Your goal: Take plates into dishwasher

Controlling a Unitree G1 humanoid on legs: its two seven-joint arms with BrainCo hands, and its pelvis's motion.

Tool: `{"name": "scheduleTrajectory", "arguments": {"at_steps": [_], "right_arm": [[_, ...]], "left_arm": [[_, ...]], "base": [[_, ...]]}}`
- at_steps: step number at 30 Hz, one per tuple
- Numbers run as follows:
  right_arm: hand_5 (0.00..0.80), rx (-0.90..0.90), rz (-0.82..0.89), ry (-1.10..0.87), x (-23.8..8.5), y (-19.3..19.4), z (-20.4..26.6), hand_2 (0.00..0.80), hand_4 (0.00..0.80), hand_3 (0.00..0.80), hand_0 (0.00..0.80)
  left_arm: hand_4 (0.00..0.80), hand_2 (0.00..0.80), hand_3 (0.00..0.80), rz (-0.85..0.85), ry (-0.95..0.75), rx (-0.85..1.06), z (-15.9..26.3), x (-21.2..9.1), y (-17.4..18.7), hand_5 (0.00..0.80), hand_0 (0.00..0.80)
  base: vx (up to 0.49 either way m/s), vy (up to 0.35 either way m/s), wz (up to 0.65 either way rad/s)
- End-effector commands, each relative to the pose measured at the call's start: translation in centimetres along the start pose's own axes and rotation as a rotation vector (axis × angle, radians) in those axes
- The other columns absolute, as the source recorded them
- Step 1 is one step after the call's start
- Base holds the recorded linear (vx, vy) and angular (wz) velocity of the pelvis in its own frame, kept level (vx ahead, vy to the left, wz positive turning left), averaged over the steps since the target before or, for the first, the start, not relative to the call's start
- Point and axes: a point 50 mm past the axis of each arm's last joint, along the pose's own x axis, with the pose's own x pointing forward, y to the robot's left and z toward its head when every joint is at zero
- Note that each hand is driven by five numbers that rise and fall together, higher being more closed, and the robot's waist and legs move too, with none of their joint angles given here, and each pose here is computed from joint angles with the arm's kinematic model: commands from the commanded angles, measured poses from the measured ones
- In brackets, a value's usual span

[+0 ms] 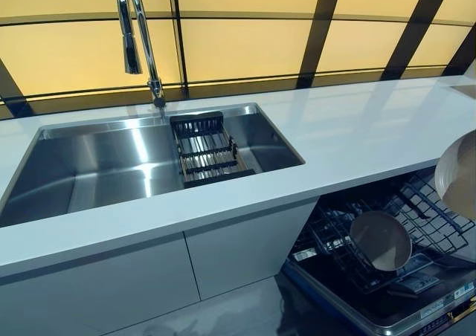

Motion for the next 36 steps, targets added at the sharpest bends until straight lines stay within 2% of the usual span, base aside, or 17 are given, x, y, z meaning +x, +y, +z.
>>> {"name": "scheduleTrajectory", "arguments": {"at_steps": [1, 13, 17, 22, 28, 36], "right_arm": [[0.800, 0.068, -0.092, 0.022, 0.4, -1.5, 0.0, 0.800, 0.800, 0.800, 0.800], [0.800, 0.033, 0.021, -0.011, -0.2, 3.1, 2.6, 0.800, 0.800, 0.800, 0.800], [0.800, 0.005, 0.023, 0.002, -0.5, 4.1, 3.2, 0.800, 0.800, 0.800, 0.800], [0.800, -0.056, 0.034, 0.108, -1.2, 5.9, 2.7, 0.800, 0.800, 0.800, 0.800], [0.800, -0.103, 0.075, 0.101, -2.5, 8.0, 3.7, 0.800, 0.800, 0.800, 0.800], [0.800, -0.175, 0.050, 0.055, -3.0, 9.1, 4.7, 0.800, 0.800, 0.800, 0.800]], "left_arm": [[0.000, 0.000, 0.000, 0.044, -0.016, 0.036, 1.3, 0.1, 1.3, 0.000, 0.000], [0.000, 0.000, 0.000, 0.023, -0.022, 0.042, 1.7, 0.2, 0.8, 0.000, 0.000], [0.000, 0.000, 0.000, 0.020, -0.021, 0.041, 1.5, 0.2, 0.5, 0.000, 0.000], [0.000, 0.000, 0.000, 0.010, -0.023, 0.033, 1.4, 0.1, 0.3, 0.000, 0.000], [0.000, 0.000, 0.000, -0.001, -0.025, 0.040, 1.5, 0.1, -0.2, 0.000, 0.000], [0.000, 0.000, 0.000, -0.016, -0.027, 0.050, 1.6, 0.2, -0.6, 0.000, 0.000]], "base": [[-0.011, -0.036, -0.01], [-0.007, -0.021, 0.00], [0.000, 0.000, 0.00], [0.000, 0.000, 0.00], [0.000, 0.000, 0.00], [0.000, 0.000, 0.00]]}}
